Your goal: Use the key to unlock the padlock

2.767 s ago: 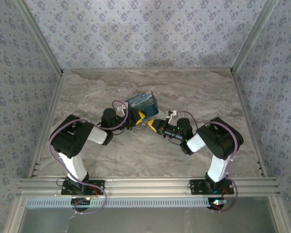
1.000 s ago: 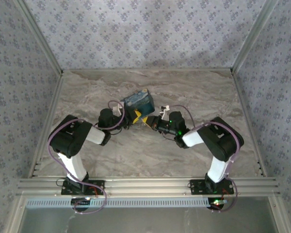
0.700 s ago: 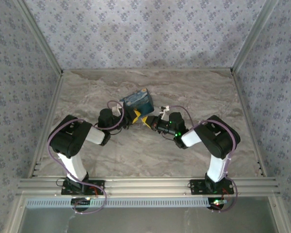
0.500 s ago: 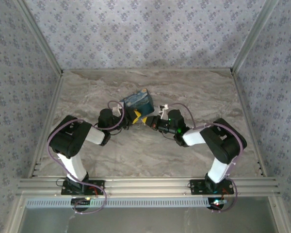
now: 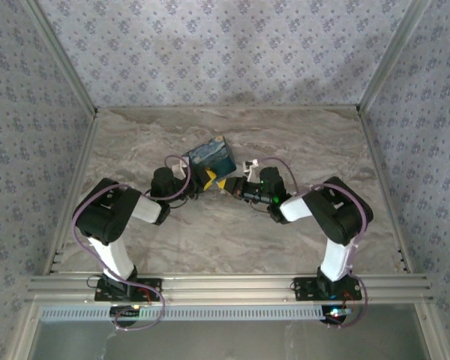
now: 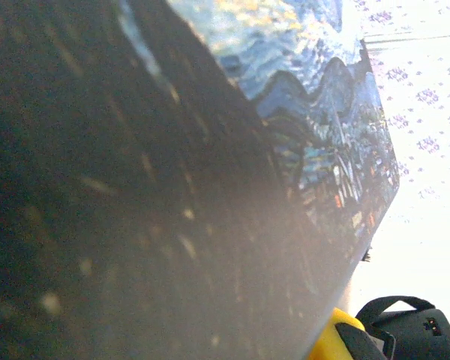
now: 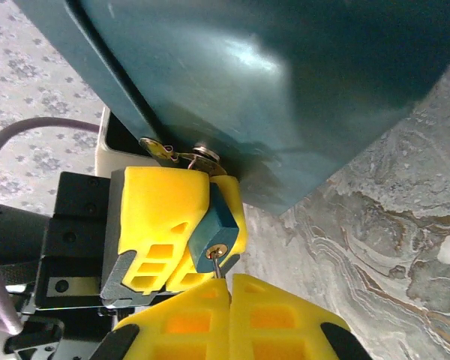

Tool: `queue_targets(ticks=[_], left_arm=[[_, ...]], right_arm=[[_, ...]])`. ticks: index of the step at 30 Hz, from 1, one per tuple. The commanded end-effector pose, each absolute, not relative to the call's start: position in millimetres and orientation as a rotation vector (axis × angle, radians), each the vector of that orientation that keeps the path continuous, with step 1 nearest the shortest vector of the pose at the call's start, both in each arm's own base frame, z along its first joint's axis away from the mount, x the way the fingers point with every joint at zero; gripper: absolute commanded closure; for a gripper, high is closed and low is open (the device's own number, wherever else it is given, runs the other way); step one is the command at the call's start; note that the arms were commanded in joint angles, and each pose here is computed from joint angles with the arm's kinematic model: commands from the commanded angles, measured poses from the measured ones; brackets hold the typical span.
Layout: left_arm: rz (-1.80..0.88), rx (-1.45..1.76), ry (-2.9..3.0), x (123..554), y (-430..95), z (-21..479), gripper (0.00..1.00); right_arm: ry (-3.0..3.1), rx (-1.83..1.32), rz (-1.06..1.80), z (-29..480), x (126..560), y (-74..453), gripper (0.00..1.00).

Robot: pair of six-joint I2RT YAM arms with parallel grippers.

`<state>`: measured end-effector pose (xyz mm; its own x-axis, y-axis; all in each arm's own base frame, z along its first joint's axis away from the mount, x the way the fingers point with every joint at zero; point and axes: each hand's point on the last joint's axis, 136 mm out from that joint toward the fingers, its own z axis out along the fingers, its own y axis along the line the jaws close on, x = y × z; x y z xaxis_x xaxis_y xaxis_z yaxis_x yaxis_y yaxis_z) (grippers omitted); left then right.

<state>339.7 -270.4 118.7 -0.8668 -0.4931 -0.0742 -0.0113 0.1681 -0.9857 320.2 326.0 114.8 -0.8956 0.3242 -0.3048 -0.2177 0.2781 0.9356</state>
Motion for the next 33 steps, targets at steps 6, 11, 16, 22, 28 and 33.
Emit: queue_targets(ticks=[6, 11, 16, 22, 28, 33], left_arm=[[-1.856, -0.262, 2.061, 321.2, -290.0, 145.9, 1.00], [-1.800, -0.325, 2.024, 336.6, -274.1, 148.3, 1.00], [-1.752, -0.348, 2.015, 346.7, -267.8, 149.7, 1.00], [-1.716, -0.381, 2.010, 351.9, -263.4, 145.7, 1.00], [-1.728, -0.366, 2.020, 350.8, -266.0, 145.3, 1.00], [-1.739, -0.350, 2.030, 346.8, -269.5, 144.4, 1.00]], right_arm=[[2.122, 0.039, 1.597, 114.6, 310.8, 319.0, 1.00], [2.197, -0.031, 1.518, 99.9, 287.0, 303.9, 1.00], [2.257, -0.067, 1.481, 90.2, 264.8, 290.5, 1.00], [2.271, -0.135, 1.436, 100.8, 249.7, 279.5, 1.00], [2.122, -0.275, 1.310, 149.2, 243.1, 273.2, 1.00], [1.893, -0.427, 1.202, 228.2, 235.9, 267.2, 1.00]])
